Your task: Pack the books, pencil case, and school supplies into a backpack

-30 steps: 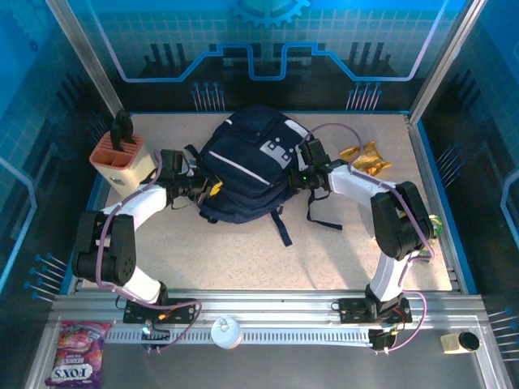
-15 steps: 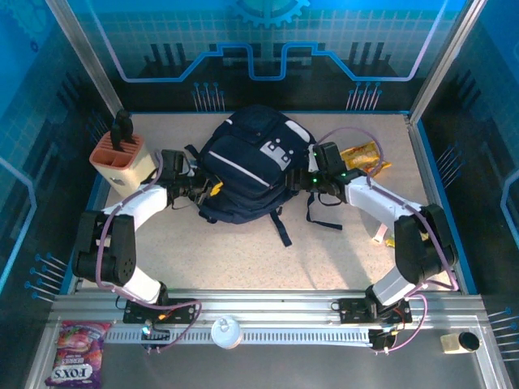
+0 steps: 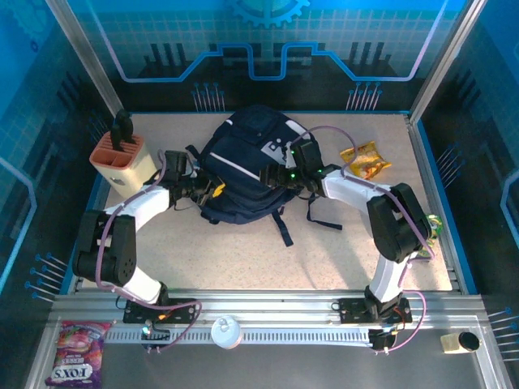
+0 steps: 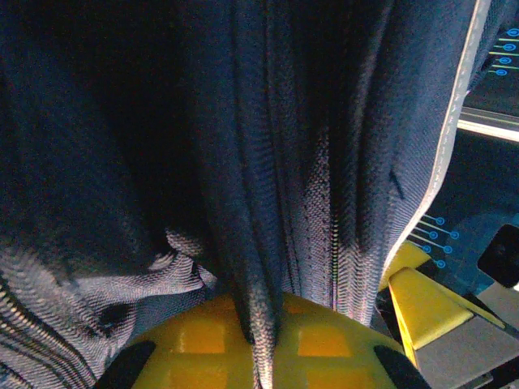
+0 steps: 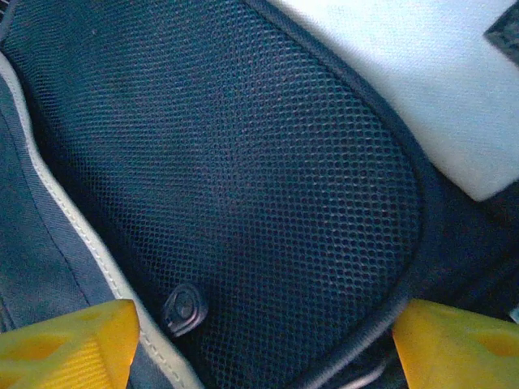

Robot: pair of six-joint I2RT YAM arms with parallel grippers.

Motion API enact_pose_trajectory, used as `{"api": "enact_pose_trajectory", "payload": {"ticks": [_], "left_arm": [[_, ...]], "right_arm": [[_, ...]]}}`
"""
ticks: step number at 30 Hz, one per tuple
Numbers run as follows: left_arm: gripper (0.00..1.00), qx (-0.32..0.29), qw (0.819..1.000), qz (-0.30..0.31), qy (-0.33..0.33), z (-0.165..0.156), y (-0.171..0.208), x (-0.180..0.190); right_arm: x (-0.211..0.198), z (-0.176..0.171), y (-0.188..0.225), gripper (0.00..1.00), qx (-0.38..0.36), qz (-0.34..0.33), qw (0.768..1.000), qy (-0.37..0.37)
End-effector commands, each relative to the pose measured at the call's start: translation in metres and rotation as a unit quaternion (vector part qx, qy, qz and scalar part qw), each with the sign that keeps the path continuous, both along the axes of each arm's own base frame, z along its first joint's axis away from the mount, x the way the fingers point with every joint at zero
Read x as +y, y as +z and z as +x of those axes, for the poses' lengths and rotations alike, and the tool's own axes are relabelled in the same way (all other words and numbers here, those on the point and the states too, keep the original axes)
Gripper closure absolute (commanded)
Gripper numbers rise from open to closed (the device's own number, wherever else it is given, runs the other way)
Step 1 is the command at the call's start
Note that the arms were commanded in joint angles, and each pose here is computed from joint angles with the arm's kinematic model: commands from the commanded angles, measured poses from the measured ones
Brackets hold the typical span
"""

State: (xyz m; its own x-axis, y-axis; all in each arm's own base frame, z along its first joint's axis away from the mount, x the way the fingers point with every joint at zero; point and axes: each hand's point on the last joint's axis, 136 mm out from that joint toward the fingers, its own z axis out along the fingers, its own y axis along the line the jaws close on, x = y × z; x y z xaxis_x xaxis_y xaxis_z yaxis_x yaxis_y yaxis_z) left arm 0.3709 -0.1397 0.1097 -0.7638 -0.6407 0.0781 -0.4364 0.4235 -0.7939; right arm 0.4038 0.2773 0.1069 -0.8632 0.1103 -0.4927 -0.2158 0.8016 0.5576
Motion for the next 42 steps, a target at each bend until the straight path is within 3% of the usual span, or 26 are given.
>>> {"api": "enact_pose_trajectory", "payload": {"ticks": [1,13,19,32,42], "left_arm": [[0.91,0.006,1.0,-0.016,-0.018,-0.007,-0.001,-0.011],[0.91,-0.002,1.0,-0.017,-0.02,0.0,0.004,-0.012],[0.92,-0.001,1.0,-0.016,-0.021,0.001,0.004,-0.012],[0.91,-0.005,1.0,-0.015,-0.022,0.0,0.007,-0.012],[0.91,-0.004,1.0,-0.016,-0.021,0.001,0.008,-0.012]], "right_arm": [[0.018,0.004,0.004,0.18,0.006,0.03,0.999,0.022],[0.039,-0.061,0.011,0.25,0.017,0.079,0.99,0.118],[0.024,-0.058,0.004,0.33,-0.014,0.02,0.992,0.125],[0.01,-0.061,-0.015,0.47,-0.086,-0.099,0.97,0.206],[0.015,-0.065,-0.019,0.39,-0.123,-0.128,0.949,0.262]]}}
